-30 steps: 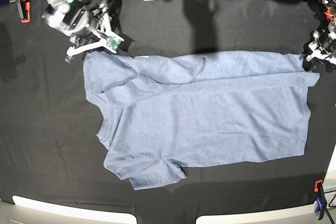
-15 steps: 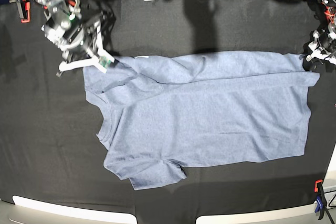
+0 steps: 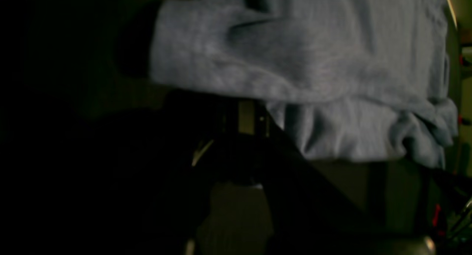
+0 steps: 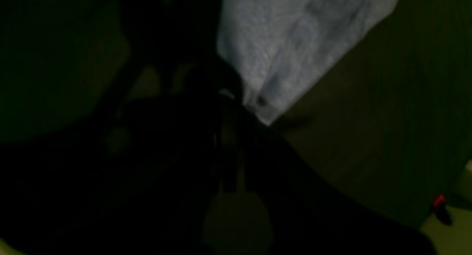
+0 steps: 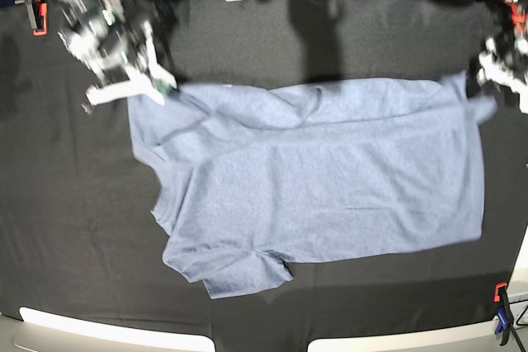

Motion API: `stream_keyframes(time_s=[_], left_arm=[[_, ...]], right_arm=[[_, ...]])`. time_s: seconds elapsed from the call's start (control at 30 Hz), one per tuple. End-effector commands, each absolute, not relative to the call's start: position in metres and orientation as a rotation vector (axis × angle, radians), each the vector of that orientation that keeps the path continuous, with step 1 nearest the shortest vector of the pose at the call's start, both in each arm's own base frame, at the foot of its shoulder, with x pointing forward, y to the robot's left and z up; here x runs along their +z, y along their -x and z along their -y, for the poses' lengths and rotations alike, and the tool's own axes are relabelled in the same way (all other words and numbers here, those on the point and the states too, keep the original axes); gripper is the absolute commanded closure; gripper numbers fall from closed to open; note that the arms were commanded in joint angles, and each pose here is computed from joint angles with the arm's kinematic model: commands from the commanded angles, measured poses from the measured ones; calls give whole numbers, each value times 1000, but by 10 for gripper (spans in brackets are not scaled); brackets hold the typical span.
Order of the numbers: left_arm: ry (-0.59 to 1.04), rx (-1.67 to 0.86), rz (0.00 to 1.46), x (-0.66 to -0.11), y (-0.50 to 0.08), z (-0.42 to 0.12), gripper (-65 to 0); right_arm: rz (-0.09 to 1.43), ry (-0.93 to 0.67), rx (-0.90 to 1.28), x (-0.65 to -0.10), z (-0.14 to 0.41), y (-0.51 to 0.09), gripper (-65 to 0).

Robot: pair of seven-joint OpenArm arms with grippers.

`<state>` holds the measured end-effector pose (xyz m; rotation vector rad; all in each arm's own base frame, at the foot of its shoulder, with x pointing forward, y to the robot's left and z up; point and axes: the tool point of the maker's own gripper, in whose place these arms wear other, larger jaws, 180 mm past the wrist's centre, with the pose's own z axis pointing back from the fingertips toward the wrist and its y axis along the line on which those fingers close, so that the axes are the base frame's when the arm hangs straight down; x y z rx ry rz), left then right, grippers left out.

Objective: Layout the t-shirt on the table in an organized manner, then fold the t-shirt properly
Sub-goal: 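Lift the shirt shoulders with both grippers and lay it flat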

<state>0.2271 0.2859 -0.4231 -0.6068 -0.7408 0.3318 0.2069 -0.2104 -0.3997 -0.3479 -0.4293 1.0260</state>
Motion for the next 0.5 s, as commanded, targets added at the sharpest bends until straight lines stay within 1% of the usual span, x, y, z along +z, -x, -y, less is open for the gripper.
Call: stream_keyframes(time_s=[0.0,0.3,0.47], left_arm=[[597,314,770,-412,-229,-297,0],[554,313,686,-421,-191,-311,0],[482,243,666,-406,-171,-323,0]], right_arm=[[424,396,1040,-387,220,-206,0],[371,413,1045,-353,239,-146,0],[317,403,1038,-351,249,-119,0]])
